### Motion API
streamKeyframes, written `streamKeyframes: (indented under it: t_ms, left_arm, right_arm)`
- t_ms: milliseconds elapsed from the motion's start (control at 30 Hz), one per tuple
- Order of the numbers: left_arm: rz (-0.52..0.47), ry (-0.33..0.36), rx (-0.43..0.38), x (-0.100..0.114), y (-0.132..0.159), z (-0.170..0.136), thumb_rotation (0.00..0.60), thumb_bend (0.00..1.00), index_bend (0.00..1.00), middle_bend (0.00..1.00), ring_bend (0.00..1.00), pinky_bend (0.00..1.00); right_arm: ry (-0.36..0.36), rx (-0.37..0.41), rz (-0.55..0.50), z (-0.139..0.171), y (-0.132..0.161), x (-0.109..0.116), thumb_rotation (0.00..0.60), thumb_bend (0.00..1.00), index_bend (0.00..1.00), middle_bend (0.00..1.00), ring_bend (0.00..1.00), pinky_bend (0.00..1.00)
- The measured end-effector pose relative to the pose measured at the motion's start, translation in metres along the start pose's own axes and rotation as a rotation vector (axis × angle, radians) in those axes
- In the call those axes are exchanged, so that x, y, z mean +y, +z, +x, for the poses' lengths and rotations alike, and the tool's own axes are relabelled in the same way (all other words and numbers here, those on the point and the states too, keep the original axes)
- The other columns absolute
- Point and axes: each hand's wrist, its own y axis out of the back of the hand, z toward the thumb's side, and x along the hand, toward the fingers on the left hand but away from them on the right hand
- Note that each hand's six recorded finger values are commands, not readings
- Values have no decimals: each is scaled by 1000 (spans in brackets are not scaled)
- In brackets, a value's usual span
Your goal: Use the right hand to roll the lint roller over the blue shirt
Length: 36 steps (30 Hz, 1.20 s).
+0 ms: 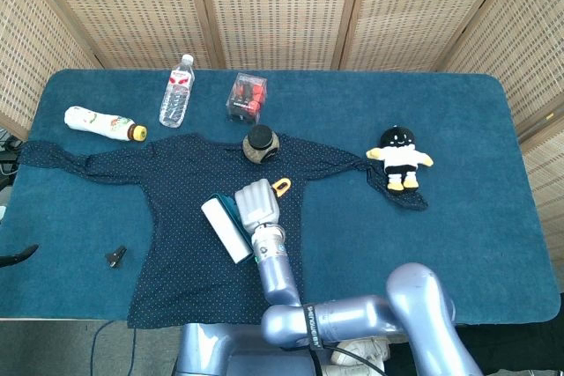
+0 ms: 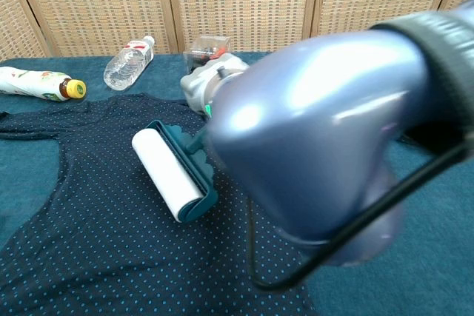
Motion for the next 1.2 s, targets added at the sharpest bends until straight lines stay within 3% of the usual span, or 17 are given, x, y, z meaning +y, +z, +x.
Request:
streamKeyframes:
  t_ms: [233, 433, 633, 933, 1200]
  left_arm:
    - [0, -7, 11, -1, -2, 5, 600, 0, 0, 0, 0, 0]
    - [-1, -6, 16, -1, -3, 6, 600, 0, 0, 0, 0, 0]
    - [6, -6, 12, -2, -1, 5, 600, 0, 0, 0, 0, 0]
    - [17, -3, 3, -4, 3, 3, 600, 0, 0, 0, 0, 0]
    - [18, -1, 4, -4, 4, 4, 600, 0, 0, 0, 0, 0]
  right_arm:
    - [13, 7, 41, -2, 26, -4, 600, 936, 799, 1000, 1000, 1000]
    - [12, -15, 93, -7, 20, -19, 600, 937, 800, 1000, 1000, 1000]
    - [6, -69, 153, -13, -7, -38, 600, 937, 799, 1000, 1000, 1000]
    - [-9, -214, 283, -25, -78, -60, 600, 937, 798, 1000, 1000, 1000]
    - [19, -223, 299, -25, -84, -60, 600, 938, 798, 1000, 1000, 1000]
